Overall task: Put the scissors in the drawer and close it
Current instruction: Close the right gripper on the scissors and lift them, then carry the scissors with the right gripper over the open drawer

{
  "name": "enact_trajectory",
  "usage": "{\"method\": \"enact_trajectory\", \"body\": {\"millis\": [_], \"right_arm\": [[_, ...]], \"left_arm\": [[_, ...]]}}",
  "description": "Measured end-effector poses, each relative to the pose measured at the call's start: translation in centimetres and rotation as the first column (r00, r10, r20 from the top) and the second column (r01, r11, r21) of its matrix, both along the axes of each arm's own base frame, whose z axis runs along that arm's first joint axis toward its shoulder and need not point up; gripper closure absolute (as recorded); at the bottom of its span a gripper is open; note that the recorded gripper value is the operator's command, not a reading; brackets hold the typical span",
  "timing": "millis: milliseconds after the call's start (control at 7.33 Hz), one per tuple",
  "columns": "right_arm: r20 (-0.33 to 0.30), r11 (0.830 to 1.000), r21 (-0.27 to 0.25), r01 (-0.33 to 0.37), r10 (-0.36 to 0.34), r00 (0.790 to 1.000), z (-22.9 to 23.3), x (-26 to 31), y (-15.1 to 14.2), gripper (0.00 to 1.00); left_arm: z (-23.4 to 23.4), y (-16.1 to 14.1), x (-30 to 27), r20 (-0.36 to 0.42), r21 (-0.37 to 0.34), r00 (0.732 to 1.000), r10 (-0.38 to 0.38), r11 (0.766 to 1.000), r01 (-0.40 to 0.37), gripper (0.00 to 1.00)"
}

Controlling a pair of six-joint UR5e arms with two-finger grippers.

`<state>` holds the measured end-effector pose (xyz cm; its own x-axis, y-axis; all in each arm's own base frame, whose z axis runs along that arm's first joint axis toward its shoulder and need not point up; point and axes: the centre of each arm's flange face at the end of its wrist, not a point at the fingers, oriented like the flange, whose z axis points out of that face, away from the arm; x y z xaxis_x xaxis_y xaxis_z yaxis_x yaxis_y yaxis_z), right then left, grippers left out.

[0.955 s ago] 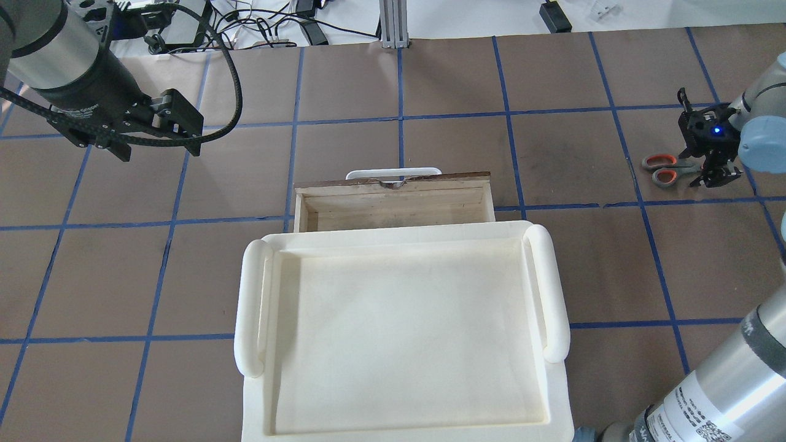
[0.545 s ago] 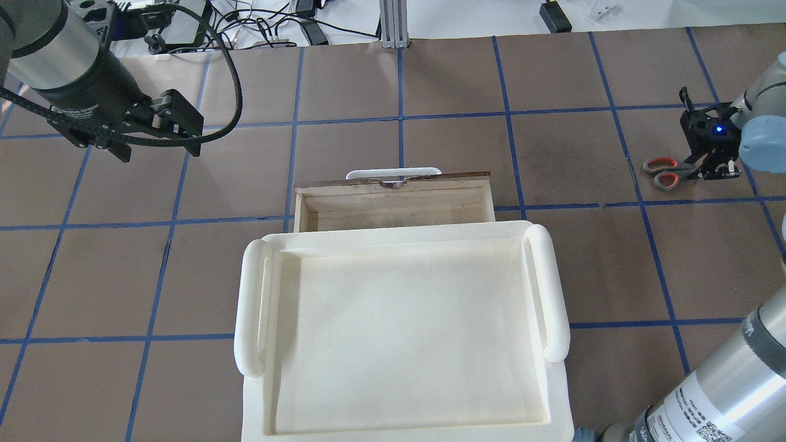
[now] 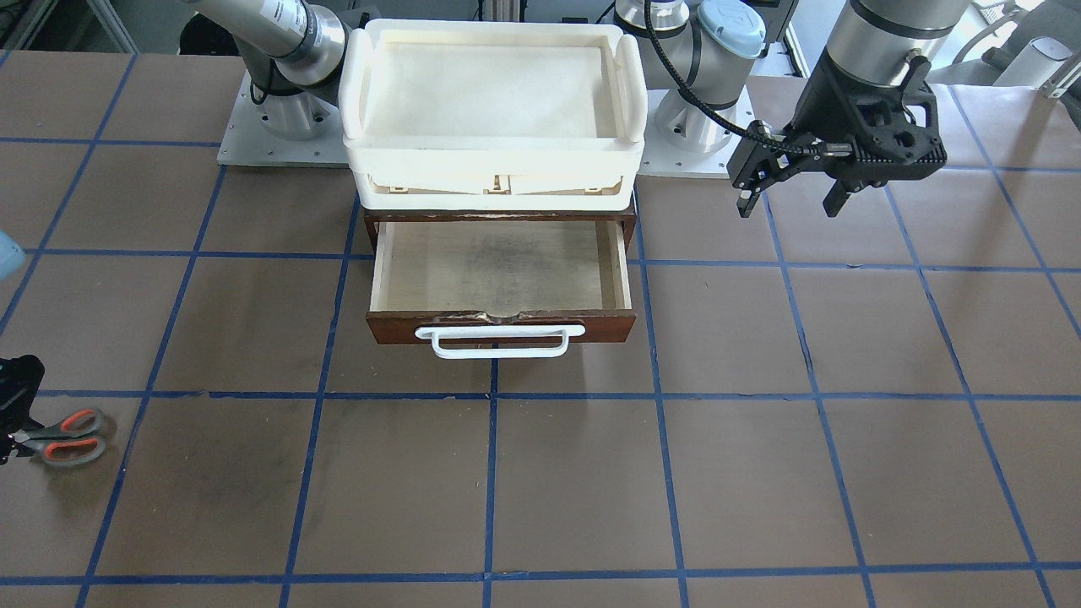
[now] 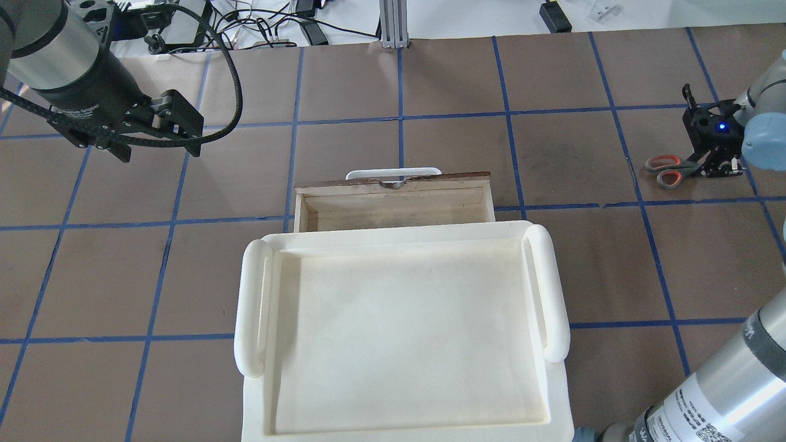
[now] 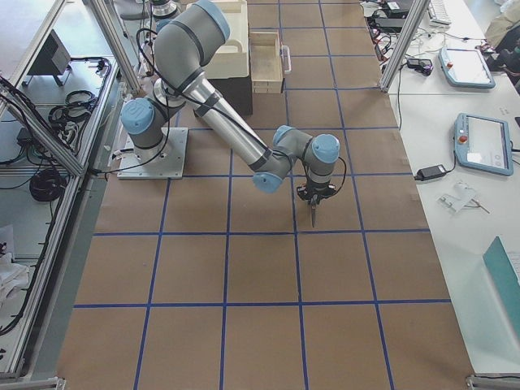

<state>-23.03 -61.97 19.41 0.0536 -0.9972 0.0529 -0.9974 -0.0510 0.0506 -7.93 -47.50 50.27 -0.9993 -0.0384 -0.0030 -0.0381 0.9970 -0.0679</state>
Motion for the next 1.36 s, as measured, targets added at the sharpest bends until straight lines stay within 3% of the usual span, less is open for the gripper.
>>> {"method": "enact_trajectory", "body": {"millis": [545,955,1364], "right_arm": [[-0.007,0.999,-0.004,-0.041,0.041,0.999,11.8,5.1,2.2,1.0],[0.01,0.996,0.009,-0.088,0.088,0.996,21.4,17.7,5.6,1.0],[0.03,0.996,-0.033,-0.082,0.083,0.996,25.5,34.1,8.7,1.0]], "left_arm": [[0.0,0.0,0.1,0.006,0.001,1.0,0.0,1.0,0.0,0.0],[0.0,0.0,0.2,0.002,-0.003,1.0,0.003,1.0,-0.003,0.0],[0.0,0.0,0.2,-0.003,-0.001,1.0,0.005,1.0,-0.005,0.0]]}}
